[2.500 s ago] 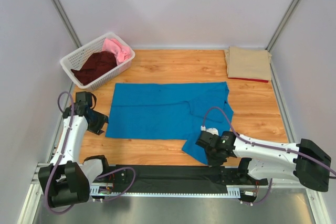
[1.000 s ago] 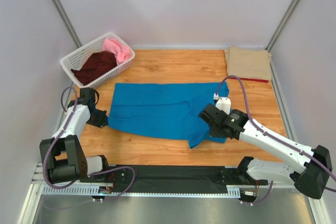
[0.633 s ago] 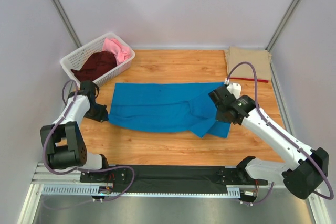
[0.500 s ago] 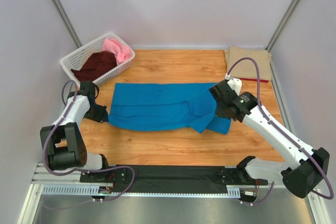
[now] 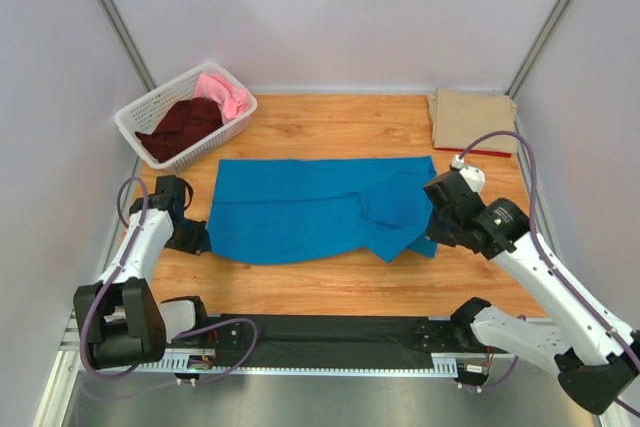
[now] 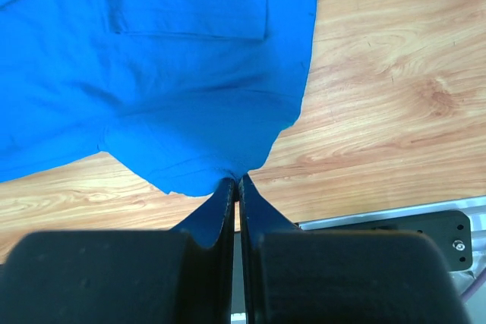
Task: Fold and stack the t-shirts
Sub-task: Fold the tshirt
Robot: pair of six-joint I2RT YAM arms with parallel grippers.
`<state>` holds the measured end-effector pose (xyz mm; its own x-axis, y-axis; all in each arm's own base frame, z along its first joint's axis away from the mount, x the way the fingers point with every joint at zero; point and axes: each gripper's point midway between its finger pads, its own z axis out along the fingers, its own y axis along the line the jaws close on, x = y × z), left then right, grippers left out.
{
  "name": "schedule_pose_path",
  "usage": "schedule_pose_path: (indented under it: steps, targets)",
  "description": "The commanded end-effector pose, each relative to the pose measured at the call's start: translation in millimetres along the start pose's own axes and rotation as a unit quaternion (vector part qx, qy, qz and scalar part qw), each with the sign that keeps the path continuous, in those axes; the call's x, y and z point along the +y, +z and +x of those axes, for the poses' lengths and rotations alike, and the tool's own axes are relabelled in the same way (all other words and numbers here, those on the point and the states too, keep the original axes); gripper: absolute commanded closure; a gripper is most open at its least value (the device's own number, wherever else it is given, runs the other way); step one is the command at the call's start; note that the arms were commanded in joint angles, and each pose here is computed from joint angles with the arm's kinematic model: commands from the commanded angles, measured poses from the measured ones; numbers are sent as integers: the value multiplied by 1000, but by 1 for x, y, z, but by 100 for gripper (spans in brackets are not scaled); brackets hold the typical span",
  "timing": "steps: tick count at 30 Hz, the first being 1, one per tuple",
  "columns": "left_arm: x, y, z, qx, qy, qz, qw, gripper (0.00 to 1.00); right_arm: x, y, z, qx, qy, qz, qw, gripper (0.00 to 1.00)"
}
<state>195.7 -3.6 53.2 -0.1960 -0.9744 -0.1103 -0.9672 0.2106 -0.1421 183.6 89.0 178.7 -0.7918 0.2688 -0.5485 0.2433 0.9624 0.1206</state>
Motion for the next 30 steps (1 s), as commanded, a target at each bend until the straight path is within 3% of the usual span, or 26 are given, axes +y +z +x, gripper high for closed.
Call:
schedule_pose_path:
  steps: [1, 16, 30]
  targets:
    - [5, -3, 7, 9, -23, -4, 1000, 100, -4, -12, -3, -15, 21, -14, 1000, 100]
    - [-21, -1, -9, 8, -30, -60, 998, 100, 20, 18, -46, -52, -46, 25, 997, 100]
    - [-58, 6, -13, 37, -22, -72, 997, 100, 4, 54, -110, -63, -23, 73, 995, 100]
